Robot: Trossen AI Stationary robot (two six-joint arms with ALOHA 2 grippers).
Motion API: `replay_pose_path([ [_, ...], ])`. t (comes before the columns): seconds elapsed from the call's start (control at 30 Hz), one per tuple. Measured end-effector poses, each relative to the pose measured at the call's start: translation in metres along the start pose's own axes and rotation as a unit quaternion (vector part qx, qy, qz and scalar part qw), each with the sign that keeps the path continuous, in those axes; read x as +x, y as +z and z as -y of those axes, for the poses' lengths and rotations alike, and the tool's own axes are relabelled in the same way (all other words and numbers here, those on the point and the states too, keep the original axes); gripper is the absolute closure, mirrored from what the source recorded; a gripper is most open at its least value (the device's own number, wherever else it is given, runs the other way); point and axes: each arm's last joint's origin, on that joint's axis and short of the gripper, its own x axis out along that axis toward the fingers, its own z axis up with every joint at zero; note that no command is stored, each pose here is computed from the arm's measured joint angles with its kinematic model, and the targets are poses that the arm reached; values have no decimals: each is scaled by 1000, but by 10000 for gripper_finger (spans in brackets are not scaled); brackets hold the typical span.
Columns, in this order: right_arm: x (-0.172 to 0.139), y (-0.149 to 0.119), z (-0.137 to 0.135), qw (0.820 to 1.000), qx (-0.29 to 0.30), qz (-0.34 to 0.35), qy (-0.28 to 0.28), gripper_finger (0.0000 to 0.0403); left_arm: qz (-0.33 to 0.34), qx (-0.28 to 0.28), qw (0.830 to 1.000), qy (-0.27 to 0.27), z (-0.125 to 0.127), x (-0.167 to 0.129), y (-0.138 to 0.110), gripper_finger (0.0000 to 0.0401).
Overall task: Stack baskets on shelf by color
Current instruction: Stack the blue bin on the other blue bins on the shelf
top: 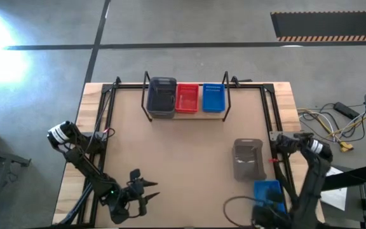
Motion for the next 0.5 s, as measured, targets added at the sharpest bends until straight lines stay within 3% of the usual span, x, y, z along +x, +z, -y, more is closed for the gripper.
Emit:
replay_pose_path([
  [0.13,12,-27,-15,1000,-16,0,-2,274,0,-1,1000,4,-1,2,1,235],
  [0.27,28,-35,-23,999,-37,-16,-26,228,1,-2,1000,8,-2,4,2,235],
  [0.5,61,-43,-33,989,-102,-75,-76,228,3,-5,1000,11,-3,7,3,235],
])
